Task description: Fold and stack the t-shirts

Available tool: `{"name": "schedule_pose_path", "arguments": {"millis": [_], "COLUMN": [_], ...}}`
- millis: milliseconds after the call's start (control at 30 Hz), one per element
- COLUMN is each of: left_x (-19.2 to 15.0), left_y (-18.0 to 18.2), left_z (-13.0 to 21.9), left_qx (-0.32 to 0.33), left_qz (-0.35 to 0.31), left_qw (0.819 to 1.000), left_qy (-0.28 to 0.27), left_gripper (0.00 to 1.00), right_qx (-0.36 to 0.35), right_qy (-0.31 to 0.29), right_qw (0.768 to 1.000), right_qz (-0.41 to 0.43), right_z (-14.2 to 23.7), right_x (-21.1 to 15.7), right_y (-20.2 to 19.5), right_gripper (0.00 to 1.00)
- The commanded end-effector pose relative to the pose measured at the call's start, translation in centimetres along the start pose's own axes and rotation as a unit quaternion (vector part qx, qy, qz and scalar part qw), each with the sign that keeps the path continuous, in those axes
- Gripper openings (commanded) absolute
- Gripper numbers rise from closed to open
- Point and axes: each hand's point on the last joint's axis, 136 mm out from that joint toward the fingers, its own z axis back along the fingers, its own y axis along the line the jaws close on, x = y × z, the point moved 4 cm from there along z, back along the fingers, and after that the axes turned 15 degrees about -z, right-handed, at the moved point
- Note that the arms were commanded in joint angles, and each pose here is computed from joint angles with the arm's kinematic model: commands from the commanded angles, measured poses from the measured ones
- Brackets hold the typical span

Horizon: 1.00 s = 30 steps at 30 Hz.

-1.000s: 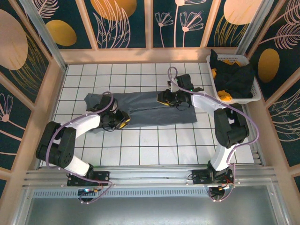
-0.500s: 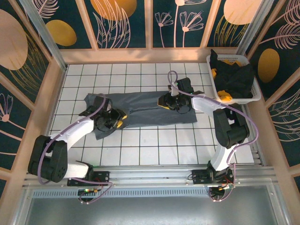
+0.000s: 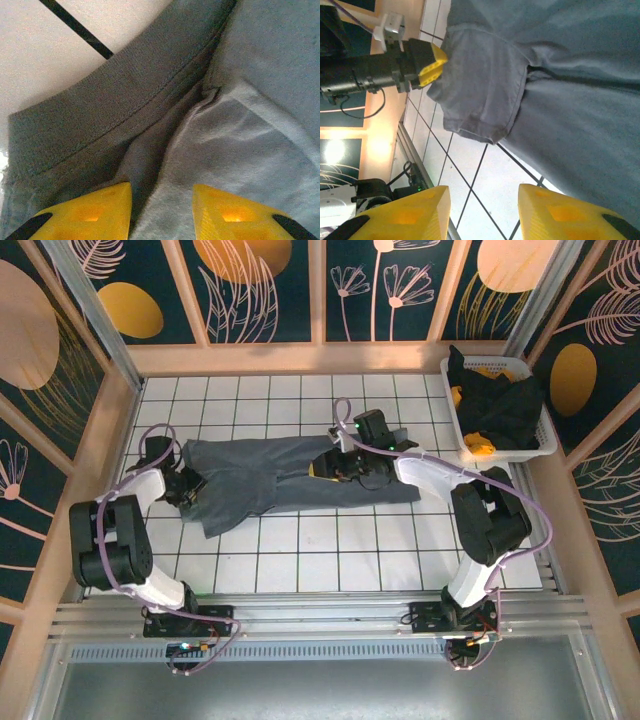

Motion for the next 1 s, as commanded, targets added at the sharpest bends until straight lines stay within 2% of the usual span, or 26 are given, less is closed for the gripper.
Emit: {"name": "schedule_pose_path", "arguments": {"millis": [0,167,300,400,600,967], "left_x": [1.5,0.8,0.2,-0.1,0.4,3.5], "left_y": [-0.1,0.2,-0.3,-0.4,-0.8,-2.1], "left_z": [0.3,-0.3,-0.6,-0.6,0.7,3.8], "left_qx": [0.009,0.007,-0.016,-0.026,-0.027,-0.027], "left_qz": [-0.05,-0.053,-0.054,-0.053,-0.047,-0.011], "left_qw": [0.998,0.998,0.998,0.998,0.998,0.997], "left_qy": [-0.021,-0.013,-0.004,0.003,-0.012,-0.072], "left_gripper": [0.38,0.35,0.23,0.19,0.01,0.0], "right_qx": [0.02,0.014,0.011,0.007,-0.005,-0.017], "right_qy": [-0.006,-0.008,-0.01,-0.013,-0.018,-0.038], "right_qw": [0.999,0.999,1.0,1.0,1.0,0.999], "right_qz": [0.032,0.027,0.022,0.022,0.022,0.016], "right_z": [0.5,0.4,0.1,-0.1,-0.3,0.2], "right_x": [0.6,0.7,1.0,1.5,2.2,3.0], "right_y": [1.6,1.2,1.1,1.1,1.0,0.8], "right_gripper": [0.41,0.41,0.41,0.4,0.39,0.38]}}
